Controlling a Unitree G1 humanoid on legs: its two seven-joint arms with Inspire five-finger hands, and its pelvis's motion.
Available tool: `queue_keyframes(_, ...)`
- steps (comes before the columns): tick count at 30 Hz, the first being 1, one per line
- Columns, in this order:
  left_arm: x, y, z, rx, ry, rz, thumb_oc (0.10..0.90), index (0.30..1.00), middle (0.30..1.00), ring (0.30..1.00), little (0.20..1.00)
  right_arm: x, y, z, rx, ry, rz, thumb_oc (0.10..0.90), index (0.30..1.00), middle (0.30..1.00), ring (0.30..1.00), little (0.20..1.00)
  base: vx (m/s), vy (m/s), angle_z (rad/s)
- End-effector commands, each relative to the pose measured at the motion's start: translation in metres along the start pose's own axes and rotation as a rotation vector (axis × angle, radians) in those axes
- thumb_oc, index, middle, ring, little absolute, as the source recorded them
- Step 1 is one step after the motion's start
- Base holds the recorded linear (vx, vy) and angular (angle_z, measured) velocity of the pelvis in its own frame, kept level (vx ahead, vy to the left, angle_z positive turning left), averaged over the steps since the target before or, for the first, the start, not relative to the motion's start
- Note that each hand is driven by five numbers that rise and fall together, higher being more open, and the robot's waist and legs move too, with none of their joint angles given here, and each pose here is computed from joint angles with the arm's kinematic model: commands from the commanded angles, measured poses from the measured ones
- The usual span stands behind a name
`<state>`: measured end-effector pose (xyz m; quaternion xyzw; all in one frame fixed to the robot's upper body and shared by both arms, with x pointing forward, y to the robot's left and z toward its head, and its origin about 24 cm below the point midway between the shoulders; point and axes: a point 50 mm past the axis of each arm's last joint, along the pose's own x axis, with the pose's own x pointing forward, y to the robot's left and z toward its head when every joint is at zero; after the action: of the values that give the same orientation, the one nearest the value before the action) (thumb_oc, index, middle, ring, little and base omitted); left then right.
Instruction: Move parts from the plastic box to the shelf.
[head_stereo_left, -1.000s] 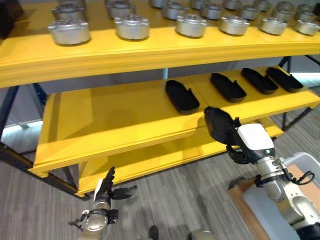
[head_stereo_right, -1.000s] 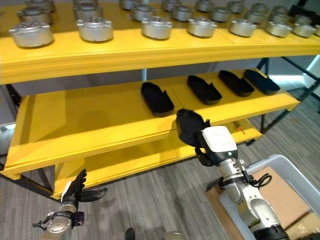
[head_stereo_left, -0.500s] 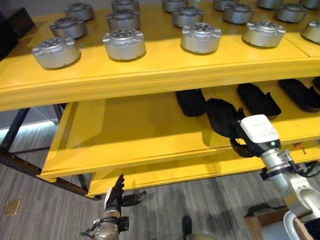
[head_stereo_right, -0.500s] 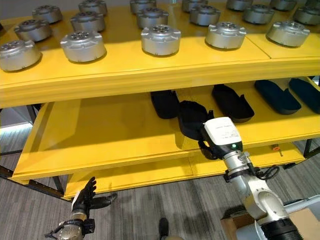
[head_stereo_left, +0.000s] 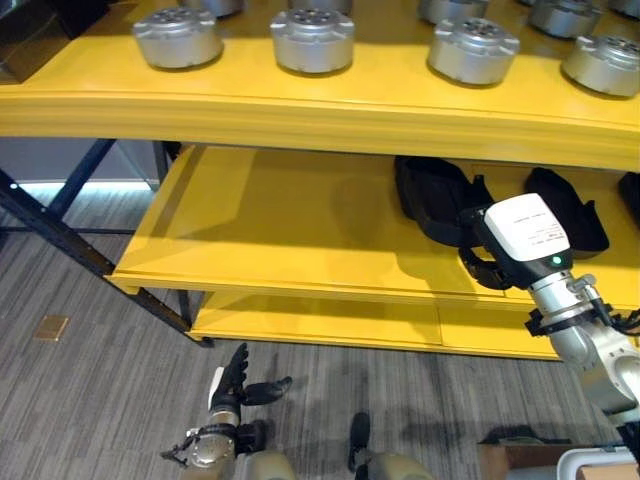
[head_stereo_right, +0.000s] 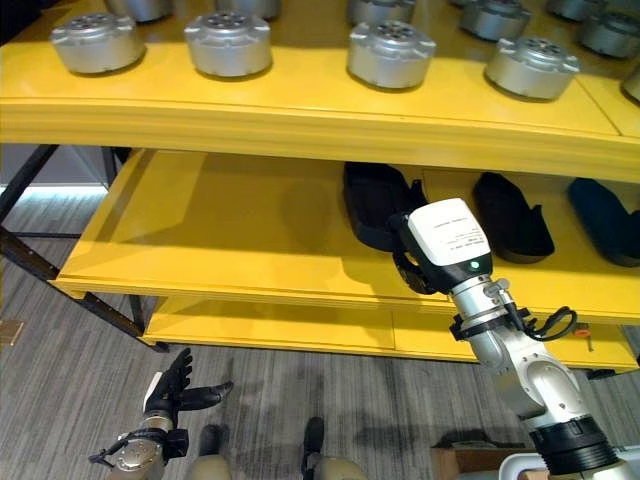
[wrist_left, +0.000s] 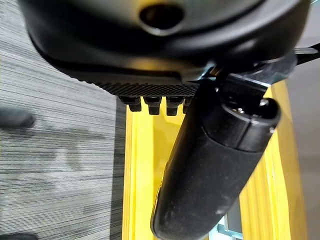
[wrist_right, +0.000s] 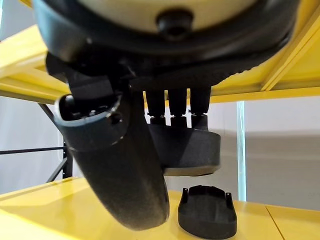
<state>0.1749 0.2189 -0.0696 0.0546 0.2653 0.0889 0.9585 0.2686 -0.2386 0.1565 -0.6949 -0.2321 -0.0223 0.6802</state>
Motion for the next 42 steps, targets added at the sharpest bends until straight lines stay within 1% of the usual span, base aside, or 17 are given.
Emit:
queue_keyframes(1,-0.004,0.019,0.035,0.008,-0.196,0.036,0.900,1.000,1.000,1.000,1.000,0.015,-0.059,0.003,-0.036,-0.052,-0.310,0.400,0.300,0.300,0.300,0.300,0.13,0.126,-0.27)
queue_keyframes(4,-0.003,0.022,0.038,0.036,-0.206,0.037,0.900,1.000,1.000,1.000,1.000,0.019,-0.055,0.009,-0.005,-0.061,-0.306,0.400,0.300,0.300,0.300,0.300,0.22,0.223,-0.22)
queue_keyframes(11,-0.006,0.025,0.036,0.034,-0.199,0.044,0.900,1.000,1.000,1.000,1.000,0.026,-0.045,0.014,0.013,-0.065,-0.255,0.400,0.300,0.300,0.300,0.300,0.10,0.098,-0.04)
queue_keyframes(21,-0.007,0.025,0.033,0.041,-0.188,0.035,0.900,1.000,1.000,1.000,1.000,0.040,-0.042,0.017,0.016,-0.063,-0.244,0.400,0.300,0.300,0.300,0.300,0.04,0.036,0.04)
queue_keyframes(29,-0.006,0.026,0.041,0.065,-0.218,0.022,0.900,1.000,1.000,1.000,1.000,0.056,-0.034,0.011,0.061,-0.003,-0.227,0.400,0.300,0.300,0.300,0.300,-0.04,0.005,0.09)
queue_keyframes(33,-0.003,0.025,0.048,0.087,-0.242,0.008,0.900,1.000,1.000,1.000,1.000,0.068,-0.030,0.008,0.088,0.032,-0.225,0.400,0.300,0.300,0.300,0.300,-0.12,0.003,0.12)
queue_keyframes(35,0.000,0.025,0.055,0.103,-0.265,0.001,0.900,1.000,1.000,1.000,1.000,0.079,-0.030,0.007,0.090,0.047,-0.223,0.400,0.300,0.300,0.300,0.300,-0.12,0.007,0.17)
queue_keyframes(42,0.005,0.020,0.067,0.093,-0.308,-0.013,0.900,1.000,1.000,1.000,1.000,0.101,-0.029,0.007,0.069,0.066,-0.198,0.400,0.300,0.300,0.300,0.300,-0.06,0.022,0.06)
